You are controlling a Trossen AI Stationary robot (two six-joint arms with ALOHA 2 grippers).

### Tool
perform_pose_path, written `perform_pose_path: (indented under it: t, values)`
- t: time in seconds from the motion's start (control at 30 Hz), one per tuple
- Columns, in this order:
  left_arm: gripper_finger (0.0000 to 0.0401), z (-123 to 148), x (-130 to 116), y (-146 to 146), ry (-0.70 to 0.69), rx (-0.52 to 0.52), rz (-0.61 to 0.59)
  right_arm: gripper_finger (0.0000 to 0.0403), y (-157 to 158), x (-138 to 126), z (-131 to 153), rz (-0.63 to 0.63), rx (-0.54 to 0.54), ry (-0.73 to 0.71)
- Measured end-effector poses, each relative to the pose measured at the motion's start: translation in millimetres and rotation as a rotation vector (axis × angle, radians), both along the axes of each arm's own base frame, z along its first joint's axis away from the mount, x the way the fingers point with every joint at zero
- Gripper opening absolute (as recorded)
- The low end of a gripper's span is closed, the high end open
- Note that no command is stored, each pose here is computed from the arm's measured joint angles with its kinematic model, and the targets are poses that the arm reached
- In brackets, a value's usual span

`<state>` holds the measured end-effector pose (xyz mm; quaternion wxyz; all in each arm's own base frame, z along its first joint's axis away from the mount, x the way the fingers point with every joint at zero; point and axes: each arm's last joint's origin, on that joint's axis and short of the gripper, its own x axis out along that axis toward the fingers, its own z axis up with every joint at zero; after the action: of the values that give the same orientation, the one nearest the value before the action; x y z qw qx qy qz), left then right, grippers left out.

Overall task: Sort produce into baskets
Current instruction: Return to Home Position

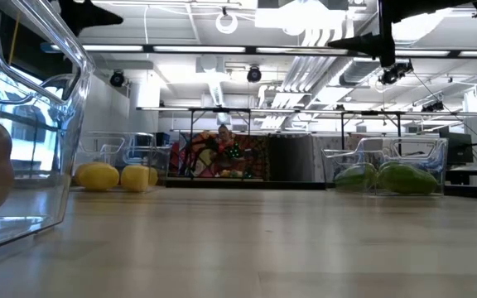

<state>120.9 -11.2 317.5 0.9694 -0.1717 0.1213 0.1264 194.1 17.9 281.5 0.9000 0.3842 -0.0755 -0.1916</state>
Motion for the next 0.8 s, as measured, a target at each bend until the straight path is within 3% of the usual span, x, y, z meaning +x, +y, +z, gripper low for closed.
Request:
perform_pose_path:
  t: [0.2, 0.43, 0.8]
  values:
    - [0.0188, -34, -4, 4, -0.257, 0.016, 0.015, 0.0390, 0, 0, -1, -0.012, -0.020, 0.019]
    - [0.0017, -50, -15, 12, -0.321, 0.062, -0.026, 0.0390, 0, 0, -4, -0.006, -0.024, 0.052]
    - [0.0003, -89, -21, 17, -0.401, 0.037, -0.022, 0.0390, 1, -1, -11, 0.020, 0.028, 0.101]
